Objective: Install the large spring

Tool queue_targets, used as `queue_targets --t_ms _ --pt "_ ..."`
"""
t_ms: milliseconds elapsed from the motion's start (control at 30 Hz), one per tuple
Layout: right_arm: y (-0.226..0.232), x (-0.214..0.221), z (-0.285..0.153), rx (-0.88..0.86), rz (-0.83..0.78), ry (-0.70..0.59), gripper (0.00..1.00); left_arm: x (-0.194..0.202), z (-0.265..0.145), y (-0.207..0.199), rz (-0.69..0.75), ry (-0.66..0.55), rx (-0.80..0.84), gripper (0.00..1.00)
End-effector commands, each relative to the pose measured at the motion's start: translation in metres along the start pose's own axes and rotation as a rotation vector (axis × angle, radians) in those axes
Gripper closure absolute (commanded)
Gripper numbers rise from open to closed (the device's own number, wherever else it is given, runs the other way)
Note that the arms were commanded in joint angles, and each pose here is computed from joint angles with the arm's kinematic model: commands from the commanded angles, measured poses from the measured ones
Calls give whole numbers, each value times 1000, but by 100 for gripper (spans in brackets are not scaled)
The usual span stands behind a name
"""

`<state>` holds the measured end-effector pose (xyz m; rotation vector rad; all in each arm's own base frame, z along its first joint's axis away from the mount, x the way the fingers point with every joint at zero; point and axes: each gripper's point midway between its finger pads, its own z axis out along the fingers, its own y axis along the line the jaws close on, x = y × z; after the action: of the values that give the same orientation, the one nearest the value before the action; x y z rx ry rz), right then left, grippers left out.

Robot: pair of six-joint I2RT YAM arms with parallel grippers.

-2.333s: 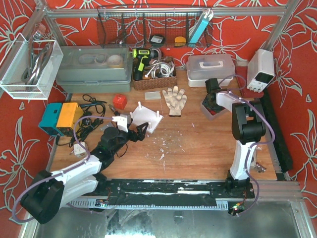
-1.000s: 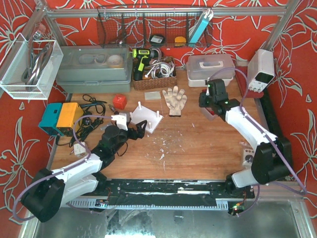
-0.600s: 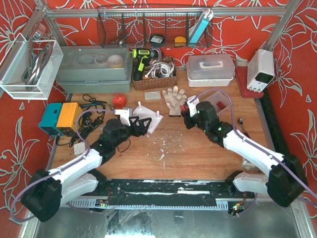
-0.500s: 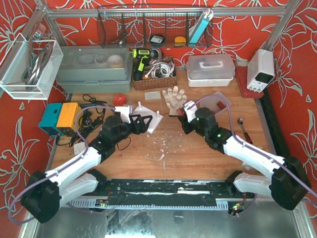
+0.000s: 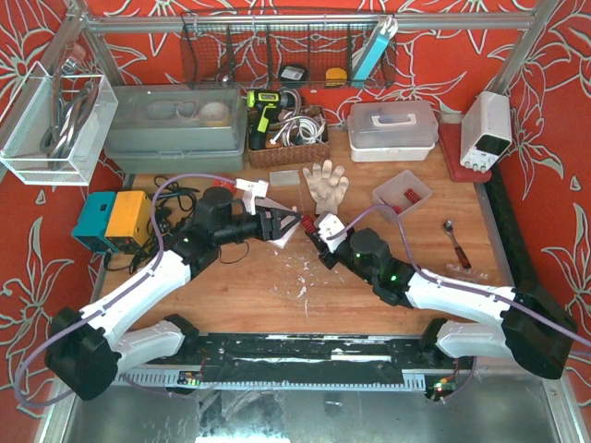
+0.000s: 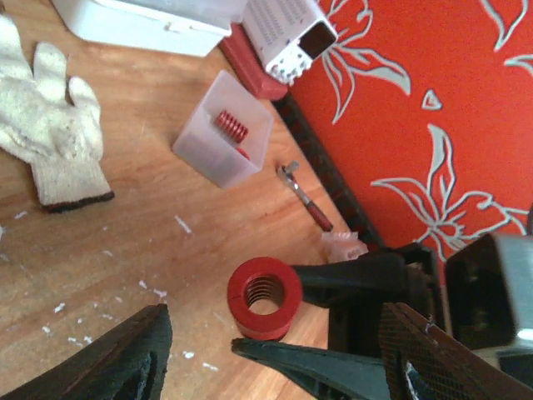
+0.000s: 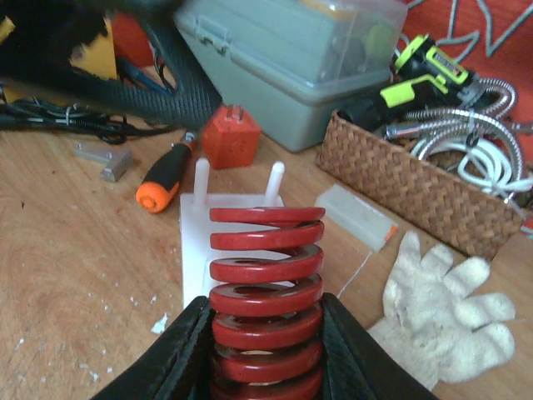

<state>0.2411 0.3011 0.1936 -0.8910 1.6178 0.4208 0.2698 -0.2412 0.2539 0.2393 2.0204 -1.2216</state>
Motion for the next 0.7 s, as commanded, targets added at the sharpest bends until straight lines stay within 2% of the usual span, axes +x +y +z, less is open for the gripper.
queue_targets --t_ms 0,400,667 --pt "-5 -27 -6 50 -40 -115 100 11 2 -9 -3 107 24 31" --pt "18 -29 -3 -14 -102 -122 100 33 17 -3 -57 220 41 35" --pt "23 -28 -2 -9 -132 -113 100 34 21 -10 -80 227 77 47"
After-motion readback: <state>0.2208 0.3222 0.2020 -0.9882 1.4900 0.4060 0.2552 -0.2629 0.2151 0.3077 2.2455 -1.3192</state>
